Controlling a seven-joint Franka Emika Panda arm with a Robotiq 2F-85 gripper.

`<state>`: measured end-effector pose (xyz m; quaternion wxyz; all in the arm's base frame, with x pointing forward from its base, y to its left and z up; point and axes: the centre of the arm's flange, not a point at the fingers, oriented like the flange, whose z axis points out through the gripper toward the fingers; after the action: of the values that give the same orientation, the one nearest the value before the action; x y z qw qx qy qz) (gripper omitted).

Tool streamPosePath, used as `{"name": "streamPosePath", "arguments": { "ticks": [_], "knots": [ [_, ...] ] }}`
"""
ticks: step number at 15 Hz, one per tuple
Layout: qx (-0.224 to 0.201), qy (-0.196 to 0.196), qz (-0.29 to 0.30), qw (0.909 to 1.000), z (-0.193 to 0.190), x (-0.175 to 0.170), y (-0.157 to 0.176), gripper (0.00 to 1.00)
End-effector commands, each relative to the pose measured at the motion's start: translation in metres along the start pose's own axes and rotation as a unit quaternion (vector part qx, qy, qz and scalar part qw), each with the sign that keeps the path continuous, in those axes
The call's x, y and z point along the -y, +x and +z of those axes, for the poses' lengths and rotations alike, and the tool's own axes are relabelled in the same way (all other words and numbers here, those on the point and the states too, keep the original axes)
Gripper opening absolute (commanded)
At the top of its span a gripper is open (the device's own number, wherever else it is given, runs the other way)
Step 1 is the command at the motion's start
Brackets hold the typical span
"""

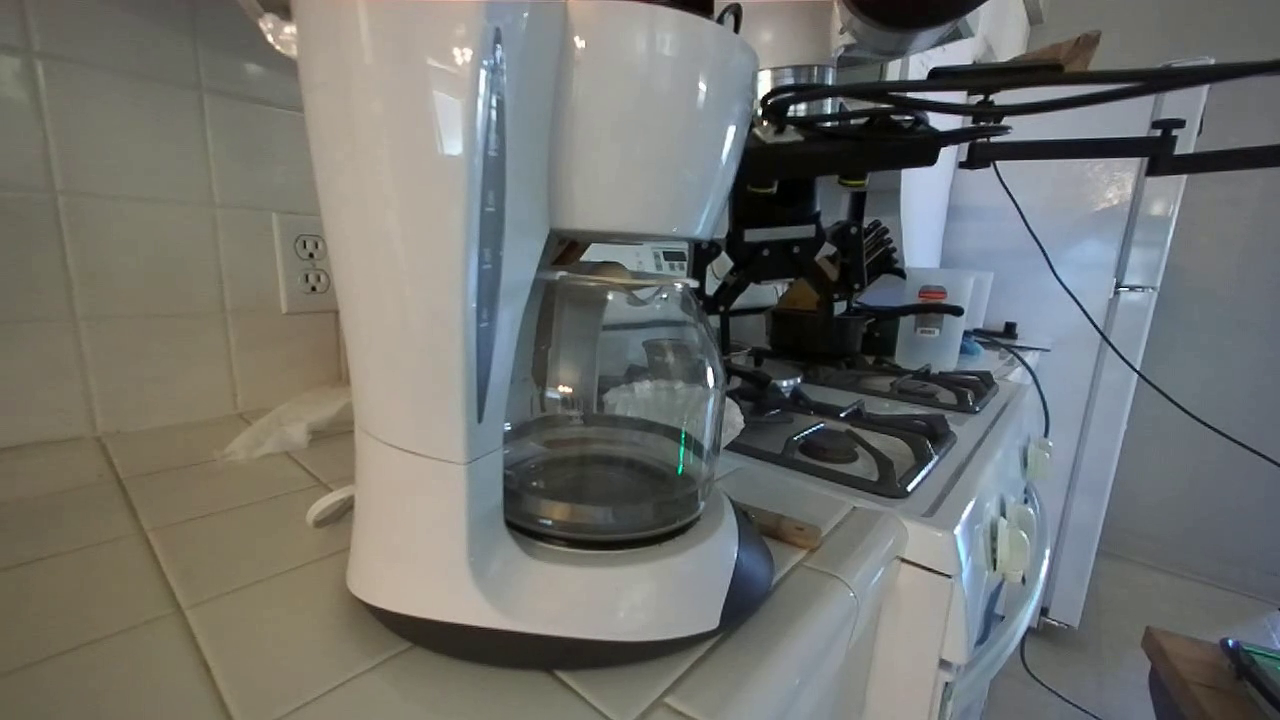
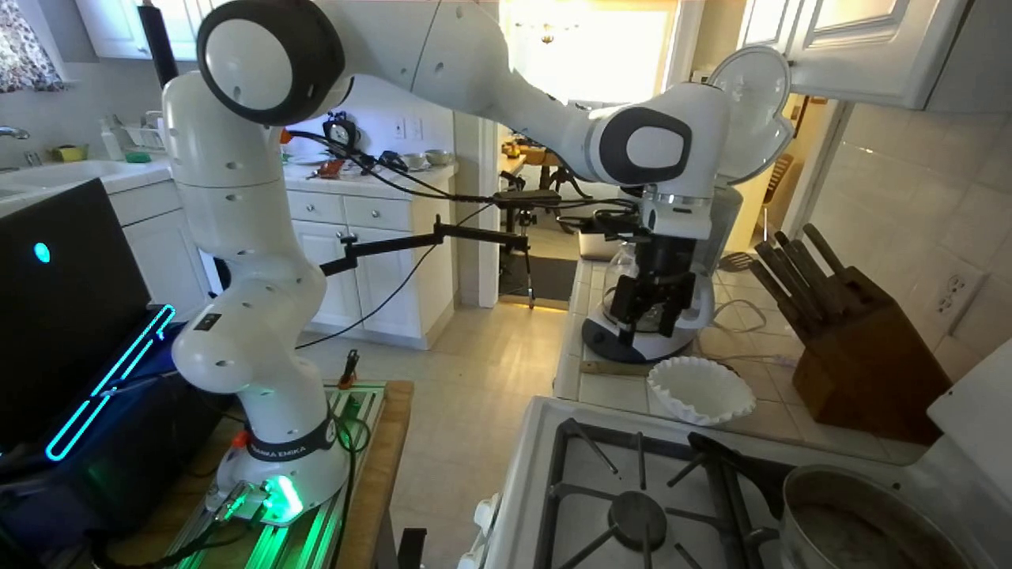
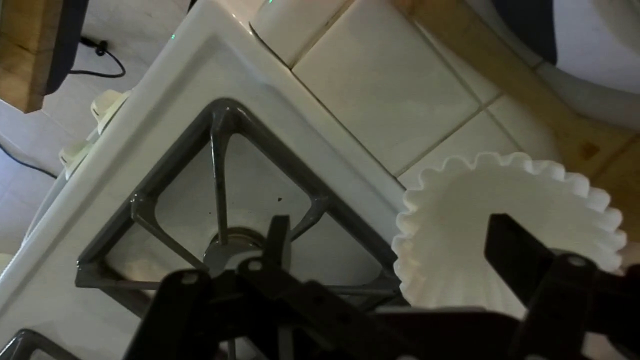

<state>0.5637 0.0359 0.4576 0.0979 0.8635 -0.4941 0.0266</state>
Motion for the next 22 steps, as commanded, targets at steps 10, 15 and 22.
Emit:
{"name": "streamPosePath", "arguments": {
  "ticks": [10, 15, 22],
  "knots": [
    [0.040, 0.037, 0.047, 0.9974, 0.035, 0.013, 0.037, 1.00],
    [0.095, 0.065, 0.066, 0.9912, 0.042, 0.015, 0.038, 1.00],
    [0.061, 0.144, 0.070, 0.9853, 0.039, 0.020, 0.049, 1.00]
  ]
}}
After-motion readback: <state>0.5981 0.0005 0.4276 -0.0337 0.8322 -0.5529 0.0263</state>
